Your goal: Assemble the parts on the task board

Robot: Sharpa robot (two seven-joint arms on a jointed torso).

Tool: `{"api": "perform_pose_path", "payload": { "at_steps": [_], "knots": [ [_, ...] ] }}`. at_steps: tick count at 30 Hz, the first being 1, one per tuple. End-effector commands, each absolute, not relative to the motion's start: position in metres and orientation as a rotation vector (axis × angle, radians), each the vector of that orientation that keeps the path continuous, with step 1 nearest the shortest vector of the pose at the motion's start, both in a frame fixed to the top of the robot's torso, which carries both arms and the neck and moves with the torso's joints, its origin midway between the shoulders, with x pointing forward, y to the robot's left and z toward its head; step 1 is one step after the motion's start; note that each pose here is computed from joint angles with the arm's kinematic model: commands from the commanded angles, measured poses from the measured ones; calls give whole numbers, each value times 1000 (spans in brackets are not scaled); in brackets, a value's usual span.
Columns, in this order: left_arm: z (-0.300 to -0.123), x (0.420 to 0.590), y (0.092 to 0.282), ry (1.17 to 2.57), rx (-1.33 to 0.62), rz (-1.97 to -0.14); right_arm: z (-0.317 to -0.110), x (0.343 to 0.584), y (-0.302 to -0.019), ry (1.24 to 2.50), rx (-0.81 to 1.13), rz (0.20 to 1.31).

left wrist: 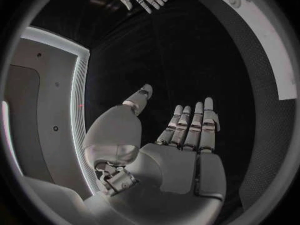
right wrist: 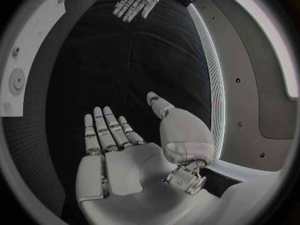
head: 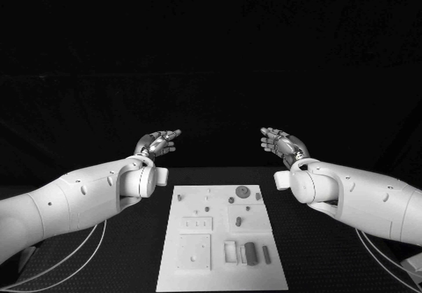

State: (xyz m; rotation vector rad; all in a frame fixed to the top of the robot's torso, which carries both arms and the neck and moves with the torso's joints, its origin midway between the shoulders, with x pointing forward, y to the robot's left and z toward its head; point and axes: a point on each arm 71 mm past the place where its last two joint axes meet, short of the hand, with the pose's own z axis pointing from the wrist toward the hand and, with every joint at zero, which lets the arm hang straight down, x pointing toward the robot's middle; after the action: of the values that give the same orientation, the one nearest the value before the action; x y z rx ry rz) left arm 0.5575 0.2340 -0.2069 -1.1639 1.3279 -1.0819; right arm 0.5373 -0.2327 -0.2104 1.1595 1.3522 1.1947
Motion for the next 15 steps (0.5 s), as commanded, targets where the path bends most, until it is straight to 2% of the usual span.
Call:
{"api": "perform_pose_path", "payload": {
  "at_steps": [1, 6, 13, 14, 15],
  "knots": [
    [-206, 569, 232, 1504, -1158, -1115, -210, 547, -228, 1588, 1093, 1281],
    [-198, 581, 238, 1539, -1145, -1090, -203, 561, -238, 1674, 1057, 1266],
    [-197, 583, 239, 1546, -1143, -1085, -199, 568, -243, 1721, 1038, 1253],
    [-194, 576, 242, 1535, -1113, -1134, -192, 579, -251, 1707, 532, 928],
    [-193, 575, 242, 1538, -1103, -1140, -192, 581, -250, 1703, 498, 900]
  ]
}}
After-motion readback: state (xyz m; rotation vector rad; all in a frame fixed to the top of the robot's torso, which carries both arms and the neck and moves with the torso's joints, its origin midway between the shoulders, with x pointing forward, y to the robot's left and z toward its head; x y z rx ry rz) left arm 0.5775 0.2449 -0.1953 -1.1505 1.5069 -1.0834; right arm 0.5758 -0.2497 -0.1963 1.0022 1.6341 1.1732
